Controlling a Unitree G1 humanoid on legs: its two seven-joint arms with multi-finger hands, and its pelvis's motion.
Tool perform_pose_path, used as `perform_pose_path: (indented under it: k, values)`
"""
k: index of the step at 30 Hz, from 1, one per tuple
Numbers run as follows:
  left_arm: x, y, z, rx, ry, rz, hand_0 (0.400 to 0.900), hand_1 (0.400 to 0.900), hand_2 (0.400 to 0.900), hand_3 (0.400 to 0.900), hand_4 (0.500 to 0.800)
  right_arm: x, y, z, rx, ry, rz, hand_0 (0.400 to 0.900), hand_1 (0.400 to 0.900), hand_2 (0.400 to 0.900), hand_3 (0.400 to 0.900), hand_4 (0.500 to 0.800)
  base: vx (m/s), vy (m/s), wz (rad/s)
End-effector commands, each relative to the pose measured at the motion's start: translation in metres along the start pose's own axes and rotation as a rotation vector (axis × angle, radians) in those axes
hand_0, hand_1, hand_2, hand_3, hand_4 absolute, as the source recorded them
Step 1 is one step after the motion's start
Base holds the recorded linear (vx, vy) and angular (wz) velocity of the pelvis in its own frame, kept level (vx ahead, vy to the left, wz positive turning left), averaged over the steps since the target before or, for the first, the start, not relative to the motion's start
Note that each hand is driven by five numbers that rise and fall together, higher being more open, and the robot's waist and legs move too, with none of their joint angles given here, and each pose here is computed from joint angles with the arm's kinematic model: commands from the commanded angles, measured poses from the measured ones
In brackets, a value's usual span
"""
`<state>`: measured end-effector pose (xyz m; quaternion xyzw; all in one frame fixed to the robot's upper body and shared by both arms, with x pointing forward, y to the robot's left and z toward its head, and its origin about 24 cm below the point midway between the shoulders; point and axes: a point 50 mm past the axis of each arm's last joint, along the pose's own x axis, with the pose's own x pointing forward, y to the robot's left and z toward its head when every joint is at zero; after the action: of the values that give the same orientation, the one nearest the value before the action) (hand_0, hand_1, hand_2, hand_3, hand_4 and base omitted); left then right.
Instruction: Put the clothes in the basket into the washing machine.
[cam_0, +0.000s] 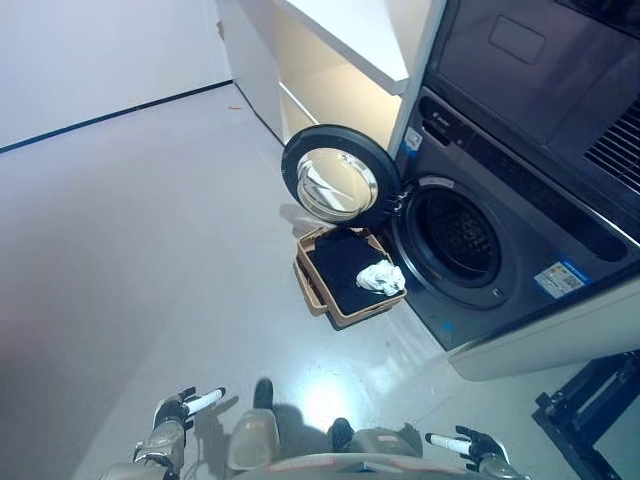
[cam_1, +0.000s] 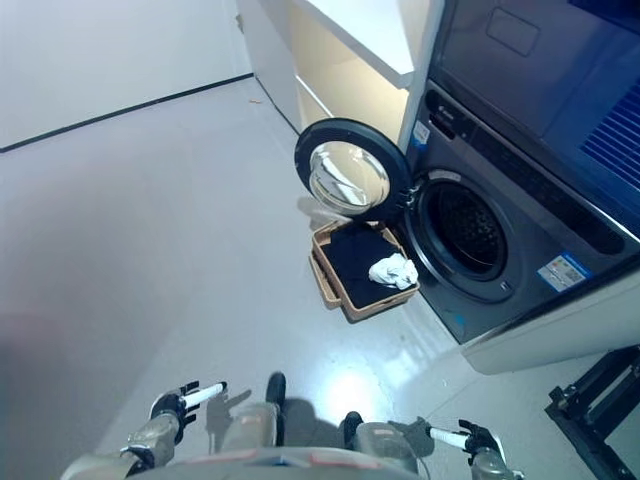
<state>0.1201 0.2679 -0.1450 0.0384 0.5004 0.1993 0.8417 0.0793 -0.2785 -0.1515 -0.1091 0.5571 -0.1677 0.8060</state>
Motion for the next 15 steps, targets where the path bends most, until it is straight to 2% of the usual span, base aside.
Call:
perform_pose_path:
  k: [1, 4, 5, 7, 13, 15]
  values:
    - [0.0, 0.031, 0.004, -0.061, -0.04, 0.099, 0.9, 0.9, 0.9, 0.9, 0.8, 0.002, -0.014, 0.018, -0.019, -0.092, -0.034, 0.9, 0.9, 0.9, 0.9, 0.8, 0.153, 0.249, -0.37]
    - [-0.001, 0.031, -0.002, -0.067, -0.02, 0.103, 0.9, 0.9, 0.9, 0.9, 0.8, 0.002, -0.011, 0.025, -0.044, -0.116, -0.025, 0.9, 0.9, 0.9, 0.9, 0.8, 0.174, 0.24, -0.5]
    - [0.0, 0.037, 0.006, -0.076, -0.049, 0.124, 0.9, 0.9, 0.9, 0.9, 0.8, 0.003, -0.005, 0.047, -0.04, -0.19, -0.008, 0.9, 0.9, 0.9, 0.9, 0.8, 0.061, 0.199, -0.74]
    - [0.001, 0.039, 0.019, -0.102, -0.1, 0.135, 0.9, 0.9, 0.9, 0.9, 0.8, 0.003, 0.0, 0.062, -0.076, -0.229, 0.003, 0.9, 0.9, 0.9, 0.9, 0.8, 0.039, 0.161, -0.42]
    - [0.005, 0.034, 0.063, -0.058, -0.202, 0.132, 0.9, 0.9, 0.9, 0.9, 0.8, 0.003, 0.005, 0.081, -0.07, -0.264, 0.004, 0.9, 0.9, 0.9, 0.9, 0.8, -0.035, 0.031, 0.36]
    - [0.005, 0.03, 0.063, -0.048, -0.203, 0.123, 0.9, 0.9, 0.9, 0.9, 0.8, 0.003, 0.005, 0.083, -0.063, -0.267, 0.0, 0.9, 0.9, 0.9, 0.9, 0.8, -0.016, 0.07, -0.04]
